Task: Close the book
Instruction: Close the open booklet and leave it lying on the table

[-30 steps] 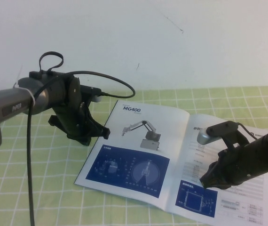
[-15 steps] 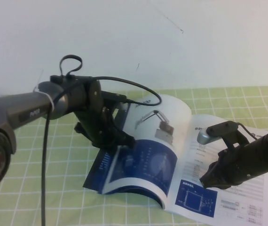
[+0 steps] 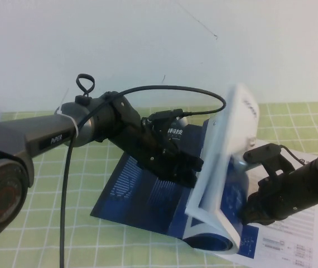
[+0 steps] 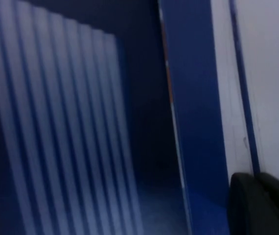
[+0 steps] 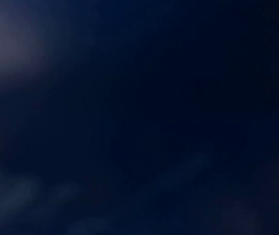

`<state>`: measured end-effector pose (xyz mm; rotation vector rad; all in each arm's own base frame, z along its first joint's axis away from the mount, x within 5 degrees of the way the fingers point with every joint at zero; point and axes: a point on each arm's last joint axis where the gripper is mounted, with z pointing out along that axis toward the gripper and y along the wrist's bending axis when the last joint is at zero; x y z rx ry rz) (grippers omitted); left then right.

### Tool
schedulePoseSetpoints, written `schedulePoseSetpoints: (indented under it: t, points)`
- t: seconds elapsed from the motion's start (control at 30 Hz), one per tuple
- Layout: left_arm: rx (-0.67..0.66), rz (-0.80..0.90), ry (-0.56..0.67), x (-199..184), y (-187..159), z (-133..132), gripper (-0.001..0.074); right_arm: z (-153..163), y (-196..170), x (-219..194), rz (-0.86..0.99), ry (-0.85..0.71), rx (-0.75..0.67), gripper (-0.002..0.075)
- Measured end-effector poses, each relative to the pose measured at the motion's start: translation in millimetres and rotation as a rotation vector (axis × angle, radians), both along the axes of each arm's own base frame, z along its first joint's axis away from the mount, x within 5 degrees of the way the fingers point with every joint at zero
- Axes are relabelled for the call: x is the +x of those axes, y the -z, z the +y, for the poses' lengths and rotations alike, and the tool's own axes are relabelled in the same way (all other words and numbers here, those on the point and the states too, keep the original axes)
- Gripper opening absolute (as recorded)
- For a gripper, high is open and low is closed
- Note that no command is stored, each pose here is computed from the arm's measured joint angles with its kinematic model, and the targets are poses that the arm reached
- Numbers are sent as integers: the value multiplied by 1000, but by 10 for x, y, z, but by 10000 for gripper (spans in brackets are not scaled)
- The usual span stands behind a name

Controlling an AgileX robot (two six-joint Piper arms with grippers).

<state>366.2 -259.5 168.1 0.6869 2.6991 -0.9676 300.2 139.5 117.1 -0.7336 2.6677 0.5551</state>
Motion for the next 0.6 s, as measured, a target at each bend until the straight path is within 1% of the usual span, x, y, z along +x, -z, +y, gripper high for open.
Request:
schedulePoseSetpoints:
  t: [0.13,0.2,0.33,0.47,0.53,0.6]
  points:
    - [-90,35,58,-60,-56,-60,-4,-25,-189,-42,-56,-47,-14,-3]
    - [-139,42,89,-83,-88,-90,-4,-42,-427,-72,-122,-64,-8,-3]
    - [-229,36,155,-124,-152,-138,-4,-123,-971,-162,-273,-46,30,-3]
    - [-402,45,238,-193,-285,-213,-4,-154,-1553,-269,-447,-27,100,-3]
    - [-479,42,282,-231,-347,-243,-4,-173,-1760,-334,-510,-24,124,-3]
    - [-524,21,316,-238,-417,-267,-4,-183,-1869,-368,-542,-20,139,-3]
